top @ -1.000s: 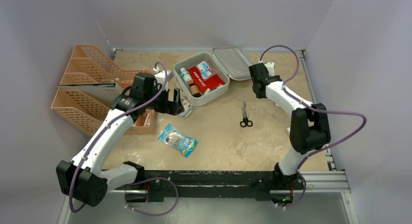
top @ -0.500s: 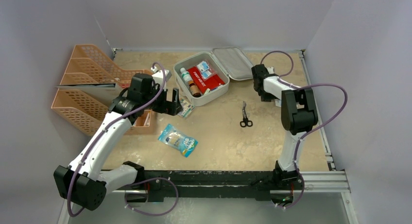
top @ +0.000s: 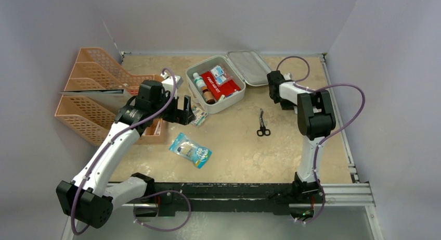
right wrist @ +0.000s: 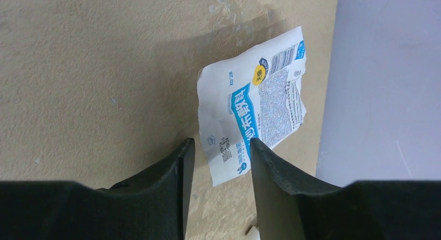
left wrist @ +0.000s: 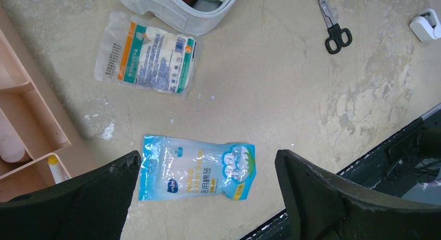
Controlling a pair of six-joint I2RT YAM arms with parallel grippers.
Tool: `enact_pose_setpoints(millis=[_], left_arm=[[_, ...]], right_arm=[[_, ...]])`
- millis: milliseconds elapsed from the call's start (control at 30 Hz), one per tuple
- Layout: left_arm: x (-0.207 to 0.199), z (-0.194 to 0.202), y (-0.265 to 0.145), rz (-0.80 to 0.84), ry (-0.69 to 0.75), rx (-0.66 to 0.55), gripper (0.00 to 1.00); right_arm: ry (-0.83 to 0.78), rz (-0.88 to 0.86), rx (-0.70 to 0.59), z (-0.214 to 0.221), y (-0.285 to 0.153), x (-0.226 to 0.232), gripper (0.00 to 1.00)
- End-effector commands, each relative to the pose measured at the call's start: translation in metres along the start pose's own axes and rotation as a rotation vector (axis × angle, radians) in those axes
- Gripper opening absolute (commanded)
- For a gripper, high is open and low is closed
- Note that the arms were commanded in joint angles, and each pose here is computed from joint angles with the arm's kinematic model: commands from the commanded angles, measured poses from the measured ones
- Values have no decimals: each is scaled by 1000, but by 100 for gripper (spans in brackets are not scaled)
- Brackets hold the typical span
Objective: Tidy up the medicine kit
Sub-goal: Pick up the medical item at the center of the board.
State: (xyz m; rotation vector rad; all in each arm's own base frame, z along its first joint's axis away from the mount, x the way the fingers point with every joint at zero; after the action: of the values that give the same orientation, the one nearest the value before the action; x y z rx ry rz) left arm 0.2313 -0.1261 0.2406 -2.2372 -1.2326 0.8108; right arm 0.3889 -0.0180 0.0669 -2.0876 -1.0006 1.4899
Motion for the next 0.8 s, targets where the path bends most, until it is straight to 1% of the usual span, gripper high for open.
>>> enact_pose_setpoints(millis=[0,267,433,567,700,767], left_arm=[[-2,-8,-4,21,27,-51,99],[7,-8,-7,-59,22,-59,100],[10,-8,-9,-90,22,-64,100],[10,-9,-13,-94,25,-79,100],[7,-10,-13,-75,29,-85,100],[8,-9,-11,-72,29,-83,98]], right_arm=[[24,52,-24,-12,1,-8,44],[23,63,-26,-12,0,-10,29],[34,67,-49,-16,-7,-18,11],[51,69,-47,-15,-12,-23,0],[64,85,-46,-14,-21,-32,0],[86,73,-40,-13,-29,-35,0]])
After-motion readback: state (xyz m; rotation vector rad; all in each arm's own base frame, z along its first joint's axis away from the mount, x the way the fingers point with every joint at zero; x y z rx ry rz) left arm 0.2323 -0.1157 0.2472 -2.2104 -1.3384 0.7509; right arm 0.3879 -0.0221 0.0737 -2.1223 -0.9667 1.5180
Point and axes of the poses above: each gripper's point midway between its finger pads, its own y axis out along the fingers, its own x axis along the line the jaws close on, z = x × y, the point moved 5 cm from there along -y, back along the fingers, and after that the axes turned 2 degrees about y, right-handed, at the moved point
